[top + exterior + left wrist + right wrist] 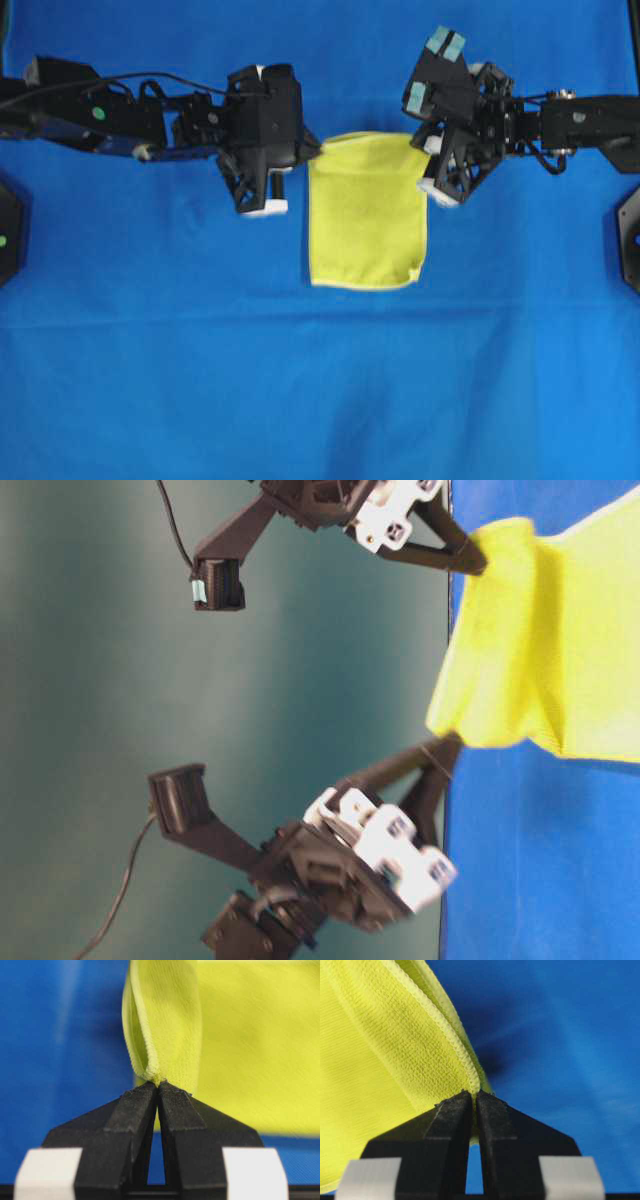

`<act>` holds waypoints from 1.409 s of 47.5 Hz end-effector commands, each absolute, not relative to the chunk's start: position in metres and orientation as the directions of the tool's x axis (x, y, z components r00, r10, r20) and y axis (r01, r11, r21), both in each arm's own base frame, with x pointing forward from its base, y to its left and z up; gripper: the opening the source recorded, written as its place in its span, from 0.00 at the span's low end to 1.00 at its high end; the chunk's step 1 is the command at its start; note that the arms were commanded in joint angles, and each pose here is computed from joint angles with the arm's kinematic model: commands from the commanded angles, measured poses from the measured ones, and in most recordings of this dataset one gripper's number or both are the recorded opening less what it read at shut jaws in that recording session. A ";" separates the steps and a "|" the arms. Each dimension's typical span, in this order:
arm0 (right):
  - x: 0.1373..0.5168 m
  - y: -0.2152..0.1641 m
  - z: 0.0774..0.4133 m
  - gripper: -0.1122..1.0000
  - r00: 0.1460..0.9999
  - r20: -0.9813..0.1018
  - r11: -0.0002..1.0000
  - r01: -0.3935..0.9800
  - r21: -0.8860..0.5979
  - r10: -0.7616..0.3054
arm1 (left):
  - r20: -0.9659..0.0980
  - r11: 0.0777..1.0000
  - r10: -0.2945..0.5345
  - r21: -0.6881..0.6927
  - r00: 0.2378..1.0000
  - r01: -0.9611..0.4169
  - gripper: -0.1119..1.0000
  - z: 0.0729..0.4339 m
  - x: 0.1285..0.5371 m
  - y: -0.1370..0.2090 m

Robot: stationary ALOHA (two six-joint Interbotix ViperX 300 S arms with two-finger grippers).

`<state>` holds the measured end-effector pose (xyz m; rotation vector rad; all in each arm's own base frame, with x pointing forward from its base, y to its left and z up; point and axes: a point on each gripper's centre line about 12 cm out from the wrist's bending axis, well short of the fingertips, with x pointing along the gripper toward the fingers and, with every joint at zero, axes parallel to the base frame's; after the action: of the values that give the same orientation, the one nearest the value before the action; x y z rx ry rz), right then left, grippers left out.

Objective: Fold the yellow towel.
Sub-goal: 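Fold the far end toward the near end and release both grippers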

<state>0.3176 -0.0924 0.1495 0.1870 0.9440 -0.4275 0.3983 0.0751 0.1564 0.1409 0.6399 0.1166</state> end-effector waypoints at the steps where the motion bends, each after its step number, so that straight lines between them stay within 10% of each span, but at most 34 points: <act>1: 0.320 -0.077 0.156 0.14 0.527 -0.811 0.909 0.416 -0.013 -0.253 | -0.587 0.986 0.114 0.162 0.801 -0.021 0.11 0.165 0.396 0.056; 26: 0.319 -0.012 0.144 0.14 0.533 -0.834 0.939 0.340 0.054 -0.145 | -0.658 0.986 -0.046 0.091 0.752 0.140 0.11 0.129 0.393 -0.025; 52: 0.330 -0.004 0.130 0.19 0.572 -0.815 0.942 0.316 0.116 -0.092 | -0.627 0.987 -0.044 0.096 0.778 0.133 0.12 0.117 0.400 -0.024; 61: 0.332 -0.002 0.132 0.65 0.574 -0.814 0.944 0.310 0.113 -0.091 | -0.614 0.986 -0.044 0.099 0.788 0.133 0.50 0.120 0.402 -0.024; 67: 0.334 0.001 0.142 0.62 0.584 -0.806 0.947 0.301 0.108 -0.094 | -0.603 0.986 -0.044 0.100 0.796 0.130 0.74 0.128 0.401 -0.024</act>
<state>0.3275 -0.0017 0.1260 0.2461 0.9618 -0.2454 0.3958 -0.0239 0.1086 0.1408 0.6997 -0.0984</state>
